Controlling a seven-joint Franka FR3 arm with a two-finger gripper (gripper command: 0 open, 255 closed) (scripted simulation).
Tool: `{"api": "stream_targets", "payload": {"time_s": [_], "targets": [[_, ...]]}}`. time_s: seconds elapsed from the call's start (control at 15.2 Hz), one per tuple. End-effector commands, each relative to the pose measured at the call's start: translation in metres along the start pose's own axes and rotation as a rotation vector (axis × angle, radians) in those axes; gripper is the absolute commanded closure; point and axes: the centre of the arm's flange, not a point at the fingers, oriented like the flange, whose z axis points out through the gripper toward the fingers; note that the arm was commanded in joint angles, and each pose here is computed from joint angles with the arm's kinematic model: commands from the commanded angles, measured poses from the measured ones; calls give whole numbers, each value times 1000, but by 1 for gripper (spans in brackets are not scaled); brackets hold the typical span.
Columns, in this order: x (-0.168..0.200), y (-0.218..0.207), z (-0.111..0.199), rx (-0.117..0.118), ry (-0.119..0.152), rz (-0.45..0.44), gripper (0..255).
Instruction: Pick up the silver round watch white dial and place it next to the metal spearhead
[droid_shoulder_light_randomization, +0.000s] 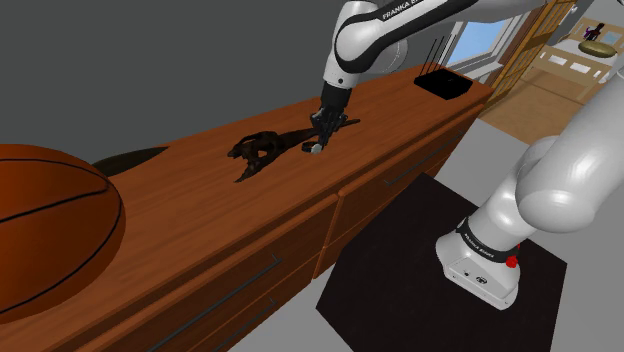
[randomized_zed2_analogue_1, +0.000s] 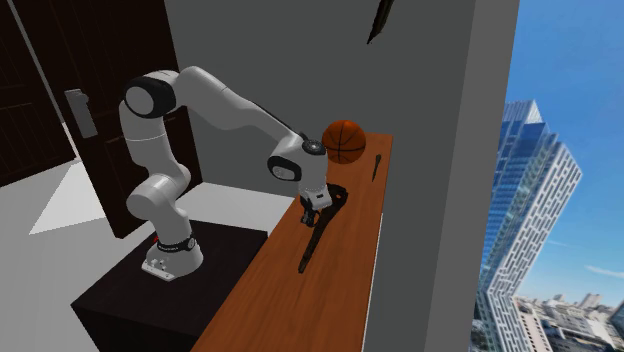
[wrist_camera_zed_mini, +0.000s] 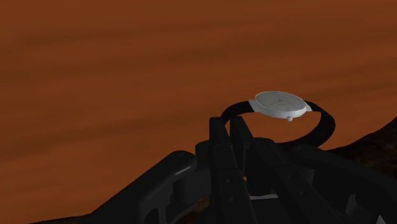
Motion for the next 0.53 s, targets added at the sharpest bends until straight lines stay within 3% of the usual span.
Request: {"api": "stream_targets", "payload": {"time_s": [0.0, 0.46], "targets": [[0, 0, 0, 0, 0, 0, 255], [-4, -7, -31, 0, 0, 0, 255]]}}
